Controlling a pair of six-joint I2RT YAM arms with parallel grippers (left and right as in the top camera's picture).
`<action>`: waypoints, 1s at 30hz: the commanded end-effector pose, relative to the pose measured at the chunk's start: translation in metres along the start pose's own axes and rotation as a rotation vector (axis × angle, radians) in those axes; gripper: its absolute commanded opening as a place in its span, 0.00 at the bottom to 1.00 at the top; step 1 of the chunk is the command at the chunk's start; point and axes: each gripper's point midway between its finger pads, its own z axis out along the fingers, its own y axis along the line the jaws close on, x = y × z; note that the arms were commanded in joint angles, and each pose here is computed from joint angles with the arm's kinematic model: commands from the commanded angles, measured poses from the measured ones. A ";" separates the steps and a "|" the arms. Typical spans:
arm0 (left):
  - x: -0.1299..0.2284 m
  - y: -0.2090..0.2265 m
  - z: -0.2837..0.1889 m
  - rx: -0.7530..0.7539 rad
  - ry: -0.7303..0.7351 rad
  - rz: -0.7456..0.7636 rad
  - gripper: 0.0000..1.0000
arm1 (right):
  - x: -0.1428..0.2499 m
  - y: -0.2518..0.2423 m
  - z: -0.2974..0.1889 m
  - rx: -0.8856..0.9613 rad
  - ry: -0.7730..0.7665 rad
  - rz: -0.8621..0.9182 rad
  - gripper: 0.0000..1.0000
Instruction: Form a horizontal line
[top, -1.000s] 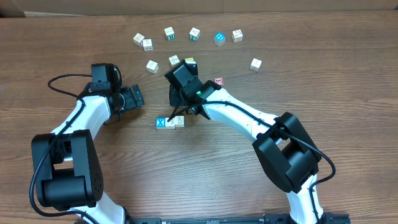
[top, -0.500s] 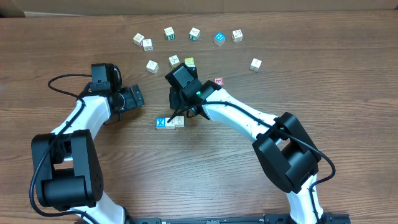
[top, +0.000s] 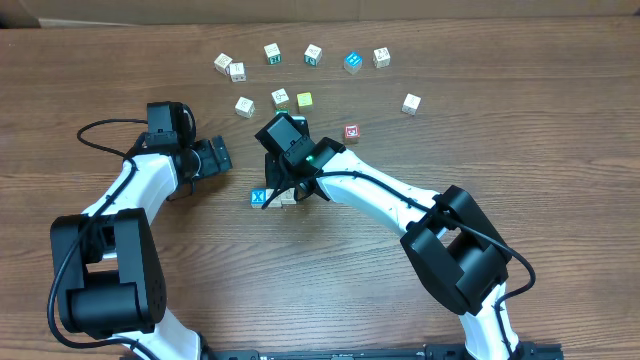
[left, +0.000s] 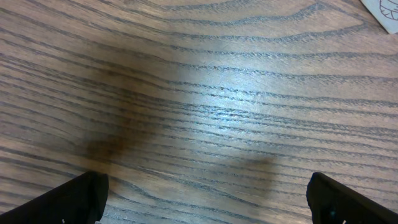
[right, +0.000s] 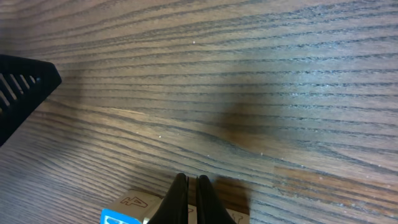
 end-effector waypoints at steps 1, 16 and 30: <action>0.005 0.000 0.004 0.003 0.019 -0.010 0.99 | -0.002 -0.001 -0.001 0.009 -0.015 0.004 0.04; 0.005 0.000 0.004 0.003 0.019 -0.010 0.99 | -0.001 -0.015 0.013 0.067 -0.022 0.041 0.04; 0.005 0.000 0.004 0.003 0.019 -0.010 1.00 | 0.010 -0.013 0.013 0.050 0.031 0.040 0.04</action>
